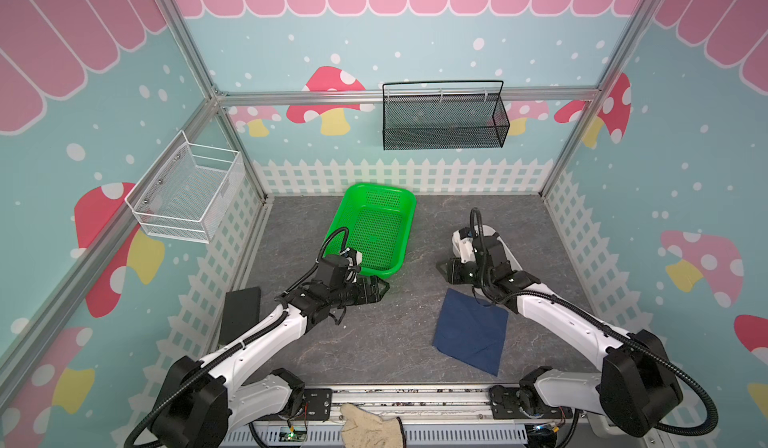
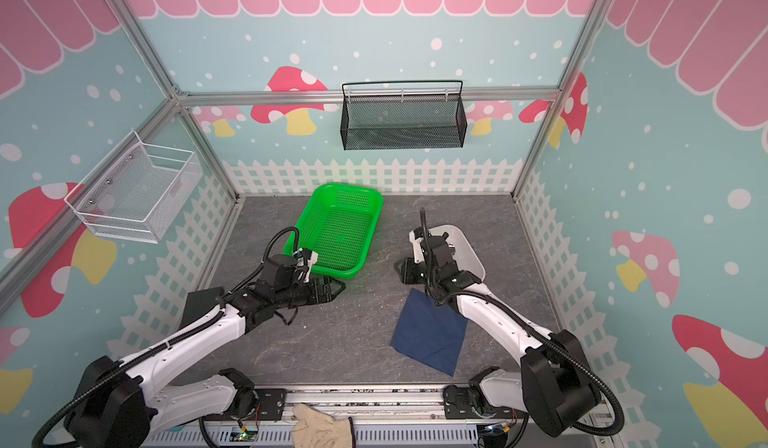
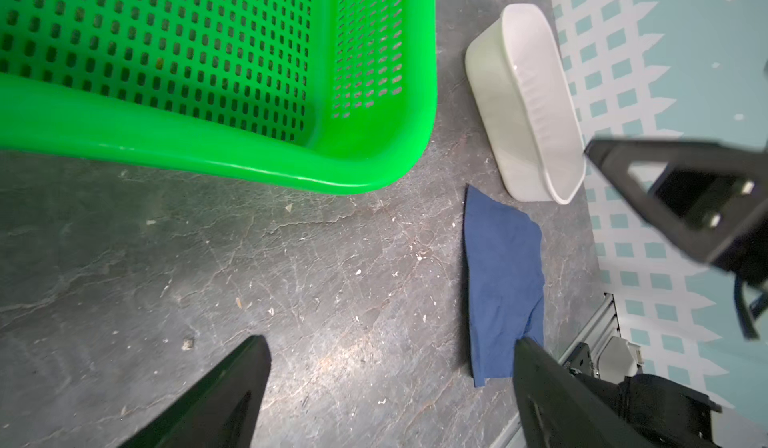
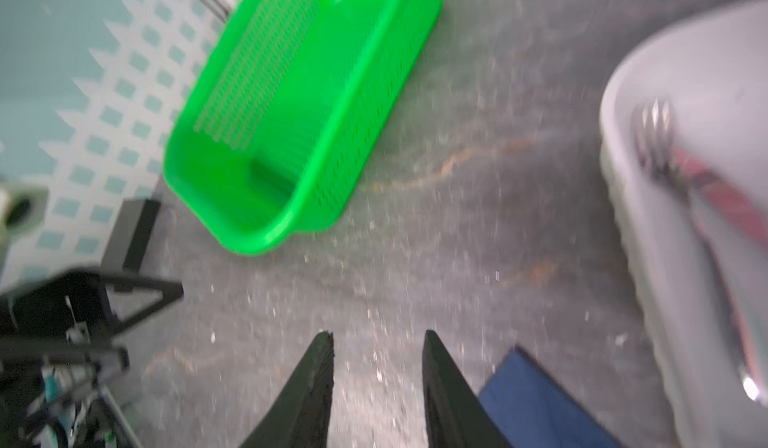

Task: Place the utensils on the paper napkin and roll it up

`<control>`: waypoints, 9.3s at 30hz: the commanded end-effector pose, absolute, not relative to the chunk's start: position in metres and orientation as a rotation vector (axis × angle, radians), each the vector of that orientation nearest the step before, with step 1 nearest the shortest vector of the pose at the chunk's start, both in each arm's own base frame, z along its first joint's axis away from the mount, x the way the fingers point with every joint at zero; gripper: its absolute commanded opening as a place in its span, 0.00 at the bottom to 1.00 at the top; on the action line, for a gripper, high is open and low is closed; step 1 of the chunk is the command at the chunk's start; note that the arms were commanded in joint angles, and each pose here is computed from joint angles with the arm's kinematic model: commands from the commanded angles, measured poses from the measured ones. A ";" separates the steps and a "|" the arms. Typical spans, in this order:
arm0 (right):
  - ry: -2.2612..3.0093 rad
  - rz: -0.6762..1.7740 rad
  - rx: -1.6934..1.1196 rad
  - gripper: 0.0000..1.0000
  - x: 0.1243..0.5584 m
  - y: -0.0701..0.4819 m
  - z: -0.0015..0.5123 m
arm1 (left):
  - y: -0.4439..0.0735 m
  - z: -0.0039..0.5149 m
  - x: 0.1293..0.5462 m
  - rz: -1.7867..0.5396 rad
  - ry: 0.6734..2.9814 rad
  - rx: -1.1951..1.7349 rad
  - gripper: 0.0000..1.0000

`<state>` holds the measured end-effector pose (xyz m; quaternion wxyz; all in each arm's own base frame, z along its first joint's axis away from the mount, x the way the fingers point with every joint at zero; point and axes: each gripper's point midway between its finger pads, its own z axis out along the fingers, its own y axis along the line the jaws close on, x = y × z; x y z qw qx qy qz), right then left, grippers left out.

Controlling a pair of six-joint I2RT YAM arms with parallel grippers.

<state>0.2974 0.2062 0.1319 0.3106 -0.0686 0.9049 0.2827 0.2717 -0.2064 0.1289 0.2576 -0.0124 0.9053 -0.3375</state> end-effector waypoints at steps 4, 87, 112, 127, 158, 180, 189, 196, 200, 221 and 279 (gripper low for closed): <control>2.755 0.730 -0.168 0.38 0.205 0.185 0.048 | -0.214 0.141 0.311 -0.903 2.342 -0.117 0.94; 2.676 0.953 -0.139 0.32 0.232 0.248 0.020 | -0.213 0.003 0.234 -0.714 2.791 -0.089 0.51; 2.647 0.703 -0.215 0.27 0.262 0.224 0.028 | -0.252 0.045 0.229 -0.923 2.676 -0.017 0.52; 2.728 0.739 -0.255 0.25 0.256 0.233 -0.001 | -0.209 0.019 0.230 -0.731 2.726 -0.211 0.53; 2.572 0.369 -0.077 0.48 0.353 0.121 0.079 | -0.217 0.131 0.263 -0.819 2.366 -0.065 0.65; 2.605 0.612 -0.204 0.41 0.352 0.181 0.097 | -0.198 0.163 0.274 -0.748 2.337 -0.134 0.66; 2.640 0.178 -0.084 0.42 0.371 0.104 0.123 | -0.208 0.184 0.285 -0.771 2.324 -0.020 0.68; 2.784 0.103 -0.251 0.38 0.382 0.098 0.092 | -0.227 0.183 0.291 -0.806 2.375 0.072 0.71; 2.852 0.055 -0.343 0.38 0.390 0.097 0.080 | -0.231 0.182 0.293 -0.814 2.391 0.095 0.78; 3.036 -0.027 -0.479 0.34 0.374 0.082 0.029 | -0.226 0.170 0.295 -0.772 2.429 0.112 0.81; 3.042 0.213 -0.302 0.11 0.387 0.103 0.071 | -0.213 0.165 0.291 -0.749 2.438 0.062 0.81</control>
